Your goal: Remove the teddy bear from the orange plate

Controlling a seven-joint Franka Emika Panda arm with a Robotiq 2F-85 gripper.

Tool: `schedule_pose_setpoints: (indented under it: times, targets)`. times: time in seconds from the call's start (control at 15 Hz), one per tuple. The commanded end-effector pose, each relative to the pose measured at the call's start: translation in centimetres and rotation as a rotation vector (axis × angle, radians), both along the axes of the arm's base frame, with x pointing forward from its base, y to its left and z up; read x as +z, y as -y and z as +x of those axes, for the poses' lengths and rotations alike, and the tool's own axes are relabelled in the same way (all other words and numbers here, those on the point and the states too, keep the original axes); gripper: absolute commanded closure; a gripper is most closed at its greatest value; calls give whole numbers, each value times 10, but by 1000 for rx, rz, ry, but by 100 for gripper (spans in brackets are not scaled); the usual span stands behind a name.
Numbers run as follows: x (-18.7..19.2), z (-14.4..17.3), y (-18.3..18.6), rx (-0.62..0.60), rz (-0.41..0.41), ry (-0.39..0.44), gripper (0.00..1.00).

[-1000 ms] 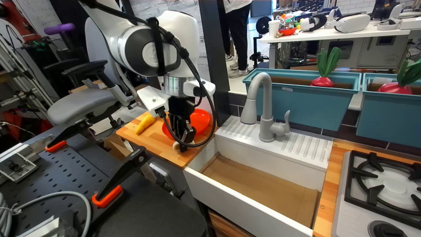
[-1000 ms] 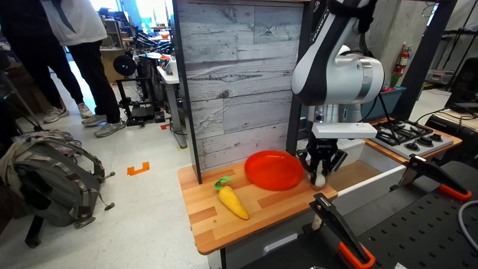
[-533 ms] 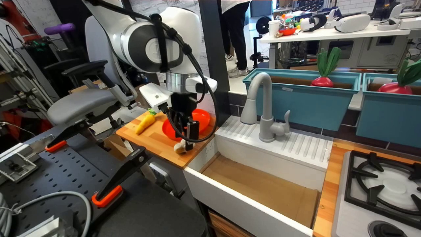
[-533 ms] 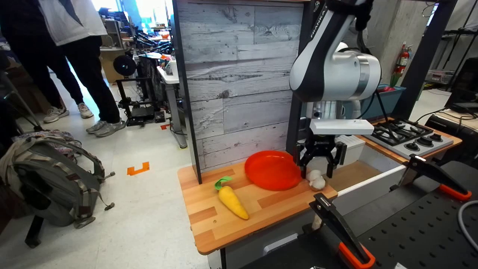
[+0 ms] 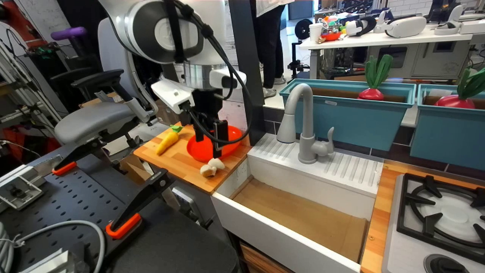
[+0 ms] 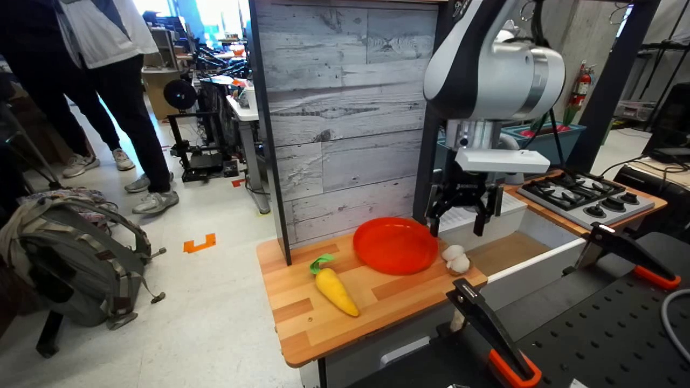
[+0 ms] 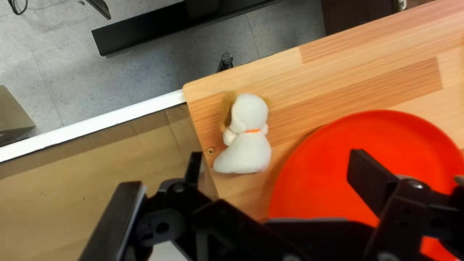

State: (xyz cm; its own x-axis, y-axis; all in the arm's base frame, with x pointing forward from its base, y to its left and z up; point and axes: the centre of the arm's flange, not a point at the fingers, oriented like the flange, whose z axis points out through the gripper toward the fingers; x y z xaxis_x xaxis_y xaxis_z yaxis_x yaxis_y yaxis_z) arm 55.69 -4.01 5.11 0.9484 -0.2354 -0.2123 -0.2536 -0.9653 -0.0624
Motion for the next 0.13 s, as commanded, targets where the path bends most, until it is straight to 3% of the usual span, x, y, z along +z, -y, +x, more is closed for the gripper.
schedule_pose_setpoints:
  times: [0.0, 0.07]
  targets:
    - [10, -1, -1, 3, 2, 9, 0]
    - [13, 0, -1, 3, 1, 11, 0]
